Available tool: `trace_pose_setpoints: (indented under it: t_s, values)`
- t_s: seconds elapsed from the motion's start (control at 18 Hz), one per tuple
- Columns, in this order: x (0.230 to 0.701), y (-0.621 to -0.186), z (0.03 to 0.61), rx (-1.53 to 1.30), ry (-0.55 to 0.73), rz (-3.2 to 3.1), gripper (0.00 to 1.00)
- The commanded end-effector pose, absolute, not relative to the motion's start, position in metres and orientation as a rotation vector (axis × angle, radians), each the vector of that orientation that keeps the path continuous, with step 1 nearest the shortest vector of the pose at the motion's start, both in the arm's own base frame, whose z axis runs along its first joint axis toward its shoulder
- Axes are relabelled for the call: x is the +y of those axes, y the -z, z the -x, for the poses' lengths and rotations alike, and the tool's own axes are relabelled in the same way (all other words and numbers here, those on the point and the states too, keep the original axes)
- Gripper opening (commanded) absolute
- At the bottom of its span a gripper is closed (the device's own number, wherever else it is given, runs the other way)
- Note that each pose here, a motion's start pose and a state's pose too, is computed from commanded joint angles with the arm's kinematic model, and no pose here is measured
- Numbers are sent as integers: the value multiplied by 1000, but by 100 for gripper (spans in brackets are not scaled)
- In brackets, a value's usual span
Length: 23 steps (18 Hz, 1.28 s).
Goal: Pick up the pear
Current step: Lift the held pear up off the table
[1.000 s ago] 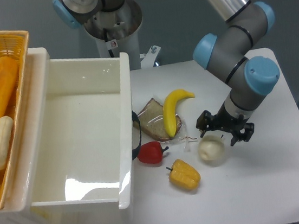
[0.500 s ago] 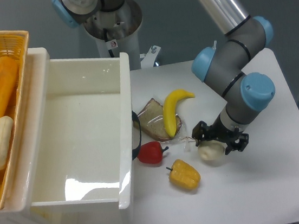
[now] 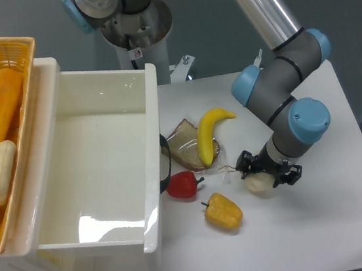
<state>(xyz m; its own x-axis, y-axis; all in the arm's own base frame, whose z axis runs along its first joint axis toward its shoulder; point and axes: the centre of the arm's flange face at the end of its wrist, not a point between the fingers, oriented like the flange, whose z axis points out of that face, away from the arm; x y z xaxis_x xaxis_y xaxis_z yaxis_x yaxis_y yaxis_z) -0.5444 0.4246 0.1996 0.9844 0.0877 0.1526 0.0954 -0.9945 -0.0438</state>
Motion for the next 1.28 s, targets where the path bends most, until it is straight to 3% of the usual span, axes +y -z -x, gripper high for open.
trace_pose_setpoints:
  t_s: [0.17,0.22,0.28,0.44,0.5,0.56,1.28]
  values:
    - [414,-205,552,-169,219,3074,42]
    - [414,-207,553,-169,213,3074,56]
    - [414,-214,555,-170,189,3076,59]
    - [402,-235,573,-201,116,3080,34]
    - [395,-245,579,-212,91,3073,21]
    - [389,-254,582,-208,69,3070,17]
    - [338,-344,631,-129,-192,3060,12]
